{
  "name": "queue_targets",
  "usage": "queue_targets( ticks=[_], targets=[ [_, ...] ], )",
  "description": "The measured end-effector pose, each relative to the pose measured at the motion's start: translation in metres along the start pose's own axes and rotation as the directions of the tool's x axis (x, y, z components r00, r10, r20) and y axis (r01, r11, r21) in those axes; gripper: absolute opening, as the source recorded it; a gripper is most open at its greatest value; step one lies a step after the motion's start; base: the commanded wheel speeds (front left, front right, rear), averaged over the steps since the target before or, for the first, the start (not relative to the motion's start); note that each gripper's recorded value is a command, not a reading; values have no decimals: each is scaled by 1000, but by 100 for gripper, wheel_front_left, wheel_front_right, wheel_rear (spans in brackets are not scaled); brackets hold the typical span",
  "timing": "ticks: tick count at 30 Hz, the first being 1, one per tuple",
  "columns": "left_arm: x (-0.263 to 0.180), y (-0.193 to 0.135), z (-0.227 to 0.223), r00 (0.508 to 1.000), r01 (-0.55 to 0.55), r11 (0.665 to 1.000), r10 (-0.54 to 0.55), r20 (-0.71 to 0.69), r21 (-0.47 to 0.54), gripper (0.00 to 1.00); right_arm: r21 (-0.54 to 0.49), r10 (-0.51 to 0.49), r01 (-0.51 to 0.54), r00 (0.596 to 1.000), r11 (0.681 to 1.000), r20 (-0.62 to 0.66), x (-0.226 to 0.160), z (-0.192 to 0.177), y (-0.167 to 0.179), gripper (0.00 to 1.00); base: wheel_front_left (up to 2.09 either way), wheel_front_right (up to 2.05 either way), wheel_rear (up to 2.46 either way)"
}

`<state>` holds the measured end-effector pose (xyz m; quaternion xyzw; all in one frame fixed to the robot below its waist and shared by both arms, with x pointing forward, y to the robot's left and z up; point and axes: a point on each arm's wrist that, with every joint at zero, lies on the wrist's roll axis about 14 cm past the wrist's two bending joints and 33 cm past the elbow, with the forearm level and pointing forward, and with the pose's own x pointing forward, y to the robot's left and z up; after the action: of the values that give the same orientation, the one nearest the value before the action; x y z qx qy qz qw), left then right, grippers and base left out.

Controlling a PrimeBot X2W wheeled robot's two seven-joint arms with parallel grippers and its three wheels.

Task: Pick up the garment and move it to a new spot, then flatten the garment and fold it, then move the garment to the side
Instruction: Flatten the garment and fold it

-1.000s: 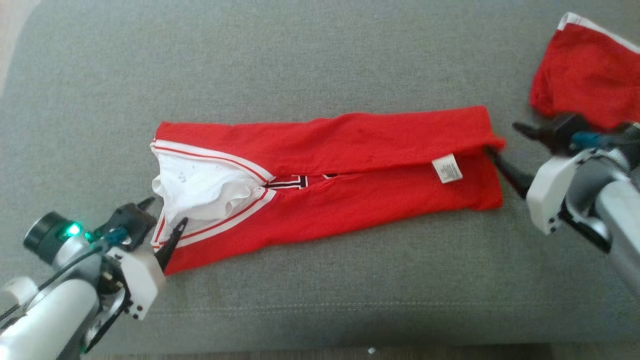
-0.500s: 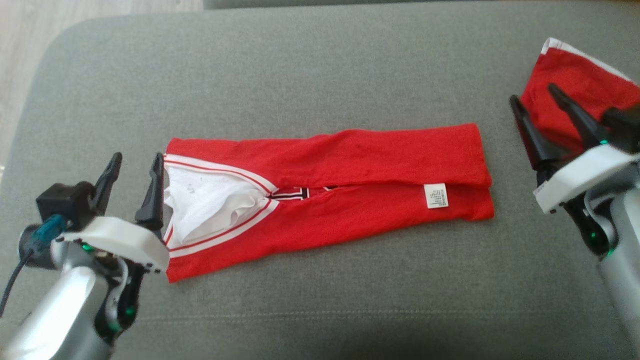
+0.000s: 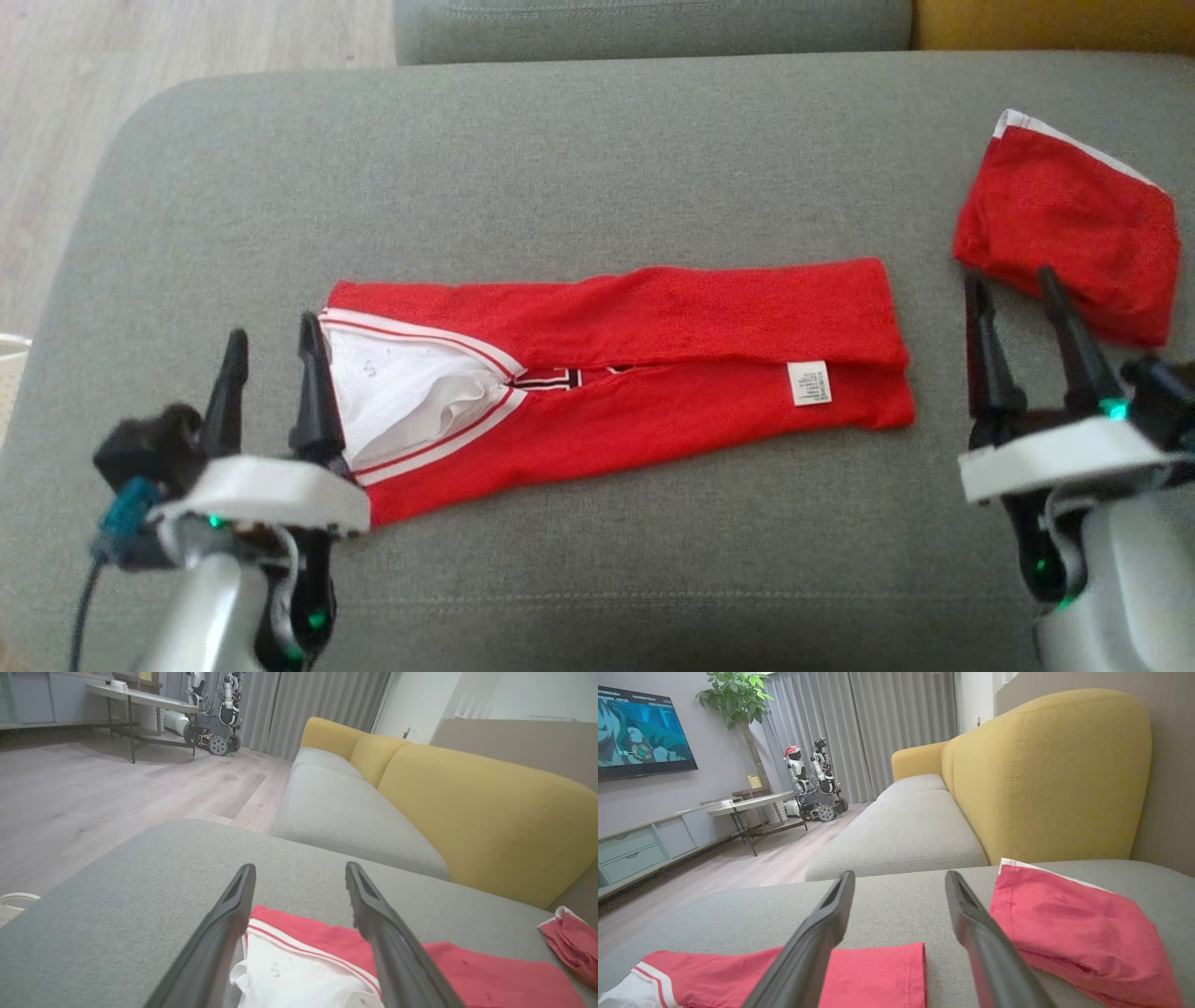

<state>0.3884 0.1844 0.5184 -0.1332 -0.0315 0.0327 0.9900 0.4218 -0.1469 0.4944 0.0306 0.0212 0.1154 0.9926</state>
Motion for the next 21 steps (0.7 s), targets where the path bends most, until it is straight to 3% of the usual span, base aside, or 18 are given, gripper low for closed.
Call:
queue_targets(
  ticks=[7, 15, 21],
  targets=[
    [-19, 1, -20, 999, 3, 999, -2, -33, 46, 100, 20, -25, 25, 999, 999, -37, -22, -21, 6, 100, 0, 0, 0],
    [-19, 3, -24, 999, 10, 998, -8, -36, 60, 100, 44, -47, 49, 998, 998, -44, -21, -24, 3, 100, 0, 0, 0],
    [-19, 6, -33, 998, 12, 997, -8, -59, 70, 100, 139, -78, 103, 981, 985, -176, -18, -57, -2, 100, 0, 0, 0]
  ],
)
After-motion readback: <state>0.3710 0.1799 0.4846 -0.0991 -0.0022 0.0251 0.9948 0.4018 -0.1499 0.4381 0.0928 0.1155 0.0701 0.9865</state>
